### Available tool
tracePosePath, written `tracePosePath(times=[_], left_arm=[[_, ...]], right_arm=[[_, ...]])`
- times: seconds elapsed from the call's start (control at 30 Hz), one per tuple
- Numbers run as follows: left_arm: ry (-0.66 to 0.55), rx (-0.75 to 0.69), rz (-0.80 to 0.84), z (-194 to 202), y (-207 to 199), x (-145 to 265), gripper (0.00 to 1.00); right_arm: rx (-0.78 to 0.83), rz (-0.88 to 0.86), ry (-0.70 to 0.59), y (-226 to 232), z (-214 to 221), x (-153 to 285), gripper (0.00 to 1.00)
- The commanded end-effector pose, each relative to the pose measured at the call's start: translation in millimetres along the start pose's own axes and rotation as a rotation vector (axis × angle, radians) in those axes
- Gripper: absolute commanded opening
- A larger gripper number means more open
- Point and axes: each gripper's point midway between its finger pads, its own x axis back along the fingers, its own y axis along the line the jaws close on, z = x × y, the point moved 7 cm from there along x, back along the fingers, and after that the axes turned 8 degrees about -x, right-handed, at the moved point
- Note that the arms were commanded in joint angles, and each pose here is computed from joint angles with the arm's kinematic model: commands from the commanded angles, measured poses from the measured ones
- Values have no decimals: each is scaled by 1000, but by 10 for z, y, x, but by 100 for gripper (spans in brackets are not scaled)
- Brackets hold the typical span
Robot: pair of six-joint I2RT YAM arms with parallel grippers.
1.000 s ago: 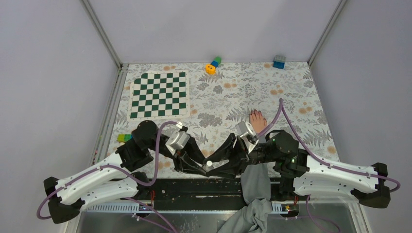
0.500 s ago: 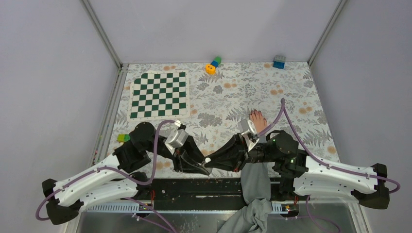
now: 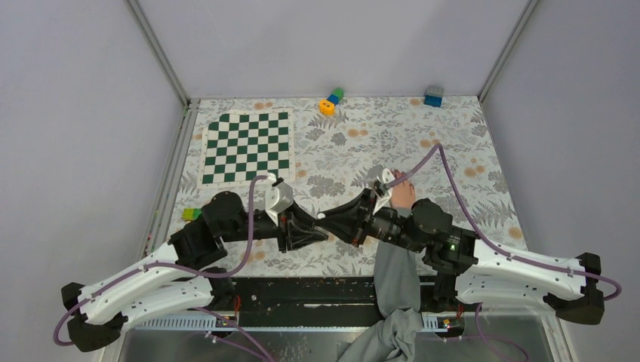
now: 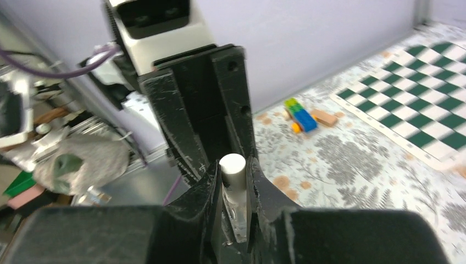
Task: Paint the nails
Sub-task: Screw the nail polish bottle, then place the nail polish bottle at the center of the board.
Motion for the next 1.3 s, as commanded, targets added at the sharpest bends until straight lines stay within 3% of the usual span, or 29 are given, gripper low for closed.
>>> tracePosePath(times=[0.0,0.2,0.47,0.63,0.77,0.97,1.27], left_arm=[[-21,-85,-381,-102,450,30,0],[90,-49,-548,41,655,28,0],[155,-26,-544,148,682,-67,0],[143,-54,-498,131,636,-91,0],[145,-71,-423,126,554,-137,0],[166,-81,-396,148,520,-177,0],[206,-89,-397,175,509,-209,0]], right_arm=[[-179,272,78,-255,225,-122,0],[-266,571,104,-564,431,-210,0],[-283,634,53,-643,424,-315,1],[-234,592,14,-568,252,-227,49],[-198,584,-12,-546,149,-98,65],[-189,600,-4,-537,88,39,66],[-158,576,57,-478,63,-16,56]])
